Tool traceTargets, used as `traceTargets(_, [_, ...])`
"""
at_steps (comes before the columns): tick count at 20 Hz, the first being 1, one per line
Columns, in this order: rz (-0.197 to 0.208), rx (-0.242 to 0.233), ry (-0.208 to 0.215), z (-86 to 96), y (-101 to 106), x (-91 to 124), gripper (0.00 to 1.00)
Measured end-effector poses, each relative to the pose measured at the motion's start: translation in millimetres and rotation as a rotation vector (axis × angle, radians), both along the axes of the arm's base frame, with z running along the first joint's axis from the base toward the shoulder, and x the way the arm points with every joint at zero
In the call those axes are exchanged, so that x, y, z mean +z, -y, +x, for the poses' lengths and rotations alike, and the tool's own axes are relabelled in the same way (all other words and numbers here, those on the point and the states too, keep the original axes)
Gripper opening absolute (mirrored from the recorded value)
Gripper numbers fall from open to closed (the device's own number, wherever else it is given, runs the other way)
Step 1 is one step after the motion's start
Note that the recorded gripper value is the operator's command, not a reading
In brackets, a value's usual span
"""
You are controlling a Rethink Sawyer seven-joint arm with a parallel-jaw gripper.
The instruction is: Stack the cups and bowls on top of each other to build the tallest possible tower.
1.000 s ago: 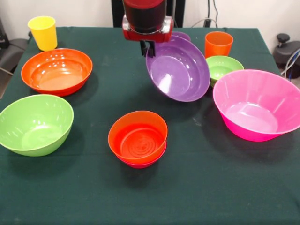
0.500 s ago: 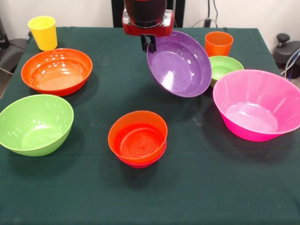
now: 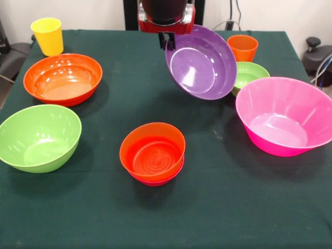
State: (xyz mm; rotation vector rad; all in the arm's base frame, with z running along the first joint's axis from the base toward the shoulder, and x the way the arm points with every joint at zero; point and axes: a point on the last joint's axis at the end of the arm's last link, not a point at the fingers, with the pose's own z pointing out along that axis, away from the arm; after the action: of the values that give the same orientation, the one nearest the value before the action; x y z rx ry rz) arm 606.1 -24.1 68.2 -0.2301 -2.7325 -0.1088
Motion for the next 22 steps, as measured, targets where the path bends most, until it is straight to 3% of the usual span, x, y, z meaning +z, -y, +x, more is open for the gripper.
traceTargets(6, [0.003, -0.012, -0.035, 1.0, 5.1, 12.4, 0.0])
traceTargets(16, [-0.006, -0.037, -0.009, 7.9, 17.3, 33.6, 0.0])
traceTargets(22, [-0.013, -0.044, -0.011, -5.1, 25.0, 49.9, 0.0])
